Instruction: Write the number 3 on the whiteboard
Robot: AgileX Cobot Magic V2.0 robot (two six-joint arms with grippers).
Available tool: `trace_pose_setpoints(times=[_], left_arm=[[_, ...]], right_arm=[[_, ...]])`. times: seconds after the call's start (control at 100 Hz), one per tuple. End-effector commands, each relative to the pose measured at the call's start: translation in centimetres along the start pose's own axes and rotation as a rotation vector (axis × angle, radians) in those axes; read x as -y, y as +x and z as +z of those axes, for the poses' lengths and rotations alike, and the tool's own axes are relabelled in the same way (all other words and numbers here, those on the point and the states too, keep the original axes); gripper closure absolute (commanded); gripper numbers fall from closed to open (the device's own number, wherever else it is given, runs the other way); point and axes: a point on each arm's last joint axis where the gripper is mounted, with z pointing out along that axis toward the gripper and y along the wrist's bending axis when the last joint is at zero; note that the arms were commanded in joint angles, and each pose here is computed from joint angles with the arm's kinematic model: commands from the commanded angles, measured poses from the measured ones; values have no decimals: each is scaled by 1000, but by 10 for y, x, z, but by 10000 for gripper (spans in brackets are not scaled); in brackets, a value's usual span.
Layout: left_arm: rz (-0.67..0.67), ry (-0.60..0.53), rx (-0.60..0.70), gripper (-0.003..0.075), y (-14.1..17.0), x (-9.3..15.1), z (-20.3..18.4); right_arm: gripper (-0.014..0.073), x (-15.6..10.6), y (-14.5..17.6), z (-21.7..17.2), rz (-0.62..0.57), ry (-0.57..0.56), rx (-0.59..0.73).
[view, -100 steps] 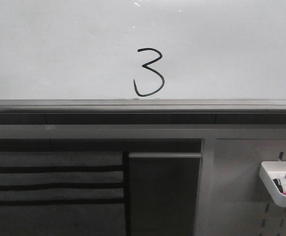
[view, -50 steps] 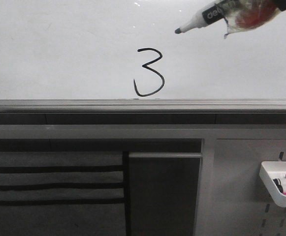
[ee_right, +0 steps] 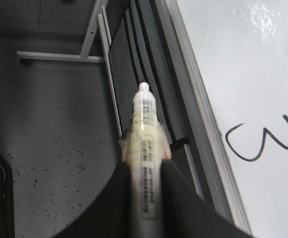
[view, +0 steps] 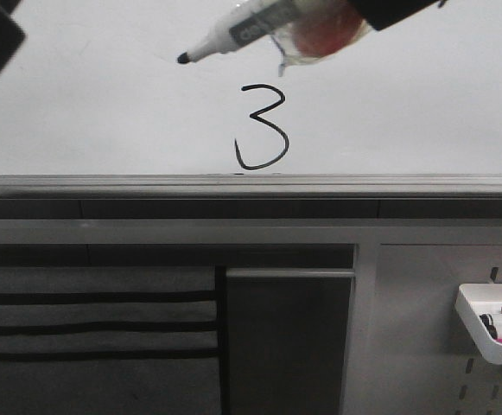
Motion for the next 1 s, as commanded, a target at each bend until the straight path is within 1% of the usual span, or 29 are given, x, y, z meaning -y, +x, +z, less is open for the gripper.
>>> trace_pose_setpoints(times=[0.0, 0.04, 0.15, 0.29, 0.46, 0.51, 0.58, 0.77, 0.99], left_arm=[[87, 16, 85, 281, -25, 1, 5], [124, 41, 83, 281, -31, 3, 11], [168, 78, 94, 281, -46, 7, 23], [184, 96, 91, 281, -60, 5, 38], [185, 100, 76, 282, -65, 0, 51], [190, 102, 72, 293, -66, 0, 53], [206, 109, 62, 325, -66, -1, 57], [206, 103, 79, 475, -72, -3, 55], [190, 108, 96, 584, -75, -2, 54]], right_arm=[[652, 7, -13, -4, -25, 62, 85], [652, 7, -13, -3, -26, 59, 84], [652, 7, -13, -1, -25, 55, 79], [652, 7, -13, -1, -25, 55, 79], [652, 7, -13, -1, -25, 53, 78], [652, 7, -13, -1, -25, 53, 78], [652, 7, -13, -1, -25, 53, 78], [652, 6, -13, -1, -26, 50, 75], [652, 6, -12, -1, -25, 42, 66]])
